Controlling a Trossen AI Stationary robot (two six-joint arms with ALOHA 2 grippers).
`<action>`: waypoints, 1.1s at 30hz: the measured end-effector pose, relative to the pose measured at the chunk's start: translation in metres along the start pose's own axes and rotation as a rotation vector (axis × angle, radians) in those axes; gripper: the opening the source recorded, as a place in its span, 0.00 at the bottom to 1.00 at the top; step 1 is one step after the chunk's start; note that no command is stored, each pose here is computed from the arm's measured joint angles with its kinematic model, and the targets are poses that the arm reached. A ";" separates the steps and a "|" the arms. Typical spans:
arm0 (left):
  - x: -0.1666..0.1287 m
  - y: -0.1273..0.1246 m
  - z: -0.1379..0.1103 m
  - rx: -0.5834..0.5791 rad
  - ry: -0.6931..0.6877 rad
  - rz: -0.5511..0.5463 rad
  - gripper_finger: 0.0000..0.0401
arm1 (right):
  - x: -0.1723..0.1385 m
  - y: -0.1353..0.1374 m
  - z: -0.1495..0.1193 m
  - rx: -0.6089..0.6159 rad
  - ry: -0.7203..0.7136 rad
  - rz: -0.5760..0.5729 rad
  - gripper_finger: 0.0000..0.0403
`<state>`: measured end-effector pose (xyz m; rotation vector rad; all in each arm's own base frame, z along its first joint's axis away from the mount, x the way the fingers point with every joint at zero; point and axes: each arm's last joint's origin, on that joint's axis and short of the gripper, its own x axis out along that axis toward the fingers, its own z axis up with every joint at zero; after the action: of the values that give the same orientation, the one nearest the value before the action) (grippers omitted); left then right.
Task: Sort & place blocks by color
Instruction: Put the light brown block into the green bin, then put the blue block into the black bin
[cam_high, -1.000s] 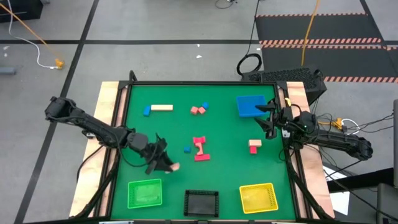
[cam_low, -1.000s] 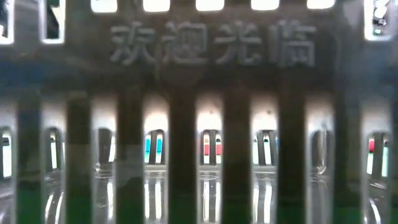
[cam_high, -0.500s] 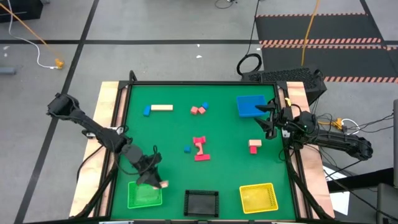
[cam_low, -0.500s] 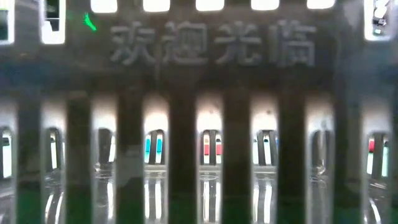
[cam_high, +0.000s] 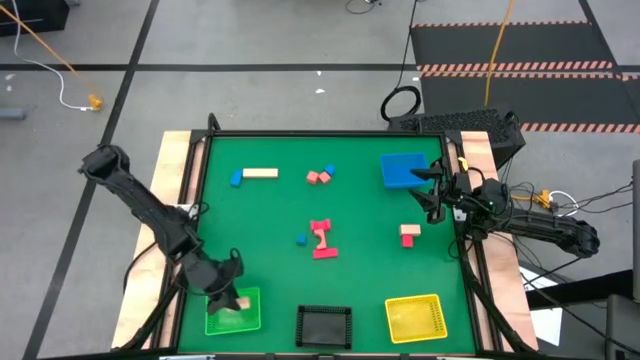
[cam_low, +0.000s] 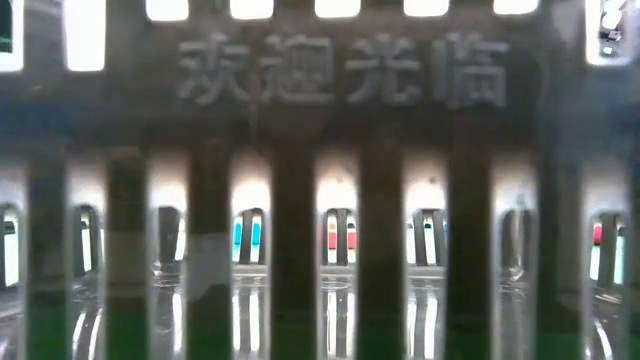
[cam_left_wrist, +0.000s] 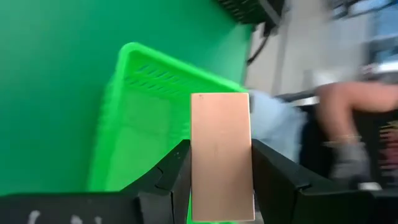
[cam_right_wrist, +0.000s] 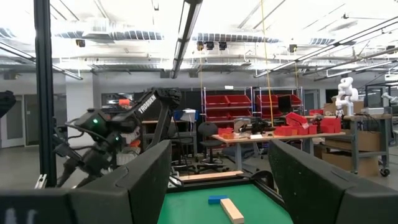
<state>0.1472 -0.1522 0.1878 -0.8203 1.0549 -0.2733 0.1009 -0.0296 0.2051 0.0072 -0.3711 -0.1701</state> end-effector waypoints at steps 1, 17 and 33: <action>-0.002 -0.002 -0.001 0.022 0.006 0.044 0.33 | 0.000 0.000 0.000 0.000 0.000 0.000 0.64; -0.001 -0.019 -0.022 0.061 -0.070 0.188 0.35 | 0.000 0.000 0.000 0.000 0.000 0.000 0.64; 0.013 -0.013 -0.025 -0.099 -0.060 0.245 0.53 | 0.000 0.000 0.000 0.000 0.000 0.000 0.64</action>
<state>0.1343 -0.1804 0.1823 -0.7742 1.1068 0.0111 0.1009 -0.0296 0.2051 0.0076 -0.3713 -0.1700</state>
